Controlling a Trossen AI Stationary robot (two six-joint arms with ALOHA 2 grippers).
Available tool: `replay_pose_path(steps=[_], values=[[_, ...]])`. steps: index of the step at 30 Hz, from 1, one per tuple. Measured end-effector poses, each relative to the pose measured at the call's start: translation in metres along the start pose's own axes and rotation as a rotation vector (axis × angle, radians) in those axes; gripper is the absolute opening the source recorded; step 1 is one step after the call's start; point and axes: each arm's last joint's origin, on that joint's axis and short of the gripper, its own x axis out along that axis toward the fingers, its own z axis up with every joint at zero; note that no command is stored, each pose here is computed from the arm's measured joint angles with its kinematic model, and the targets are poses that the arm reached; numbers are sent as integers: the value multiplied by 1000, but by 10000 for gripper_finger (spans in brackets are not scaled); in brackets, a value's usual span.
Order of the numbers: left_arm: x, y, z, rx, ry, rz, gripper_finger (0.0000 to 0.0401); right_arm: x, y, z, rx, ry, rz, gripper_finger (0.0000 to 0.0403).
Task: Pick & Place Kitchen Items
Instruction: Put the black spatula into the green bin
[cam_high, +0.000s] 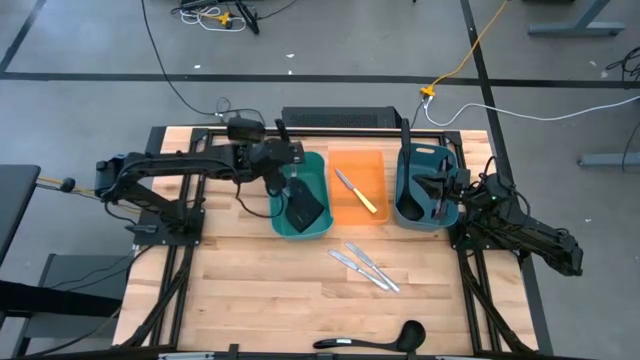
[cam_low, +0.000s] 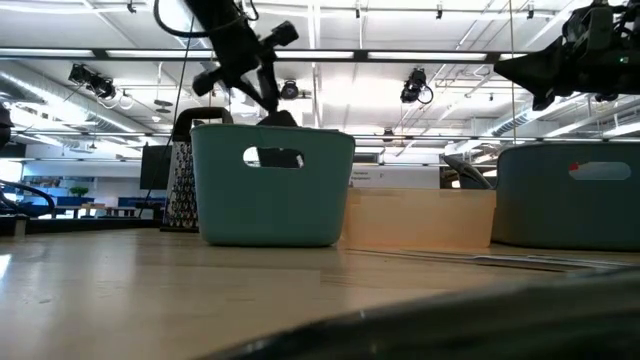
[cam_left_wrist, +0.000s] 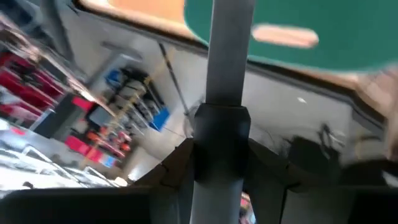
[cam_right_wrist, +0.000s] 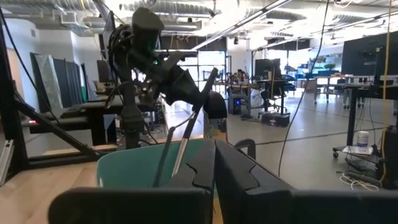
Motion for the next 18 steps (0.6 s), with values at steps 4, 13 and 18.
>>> replay_pose_path(steps=[4,13,18], values=[[12,-7,6,38,-32,-3,116,0,0,0,3,1,0,13],[43,-17,19,9,-122,-25,116,0,0,0,2,3,0,13],[61,-23,26,2,-154,-58,116,0,0,-1,0,6,-1,13]])
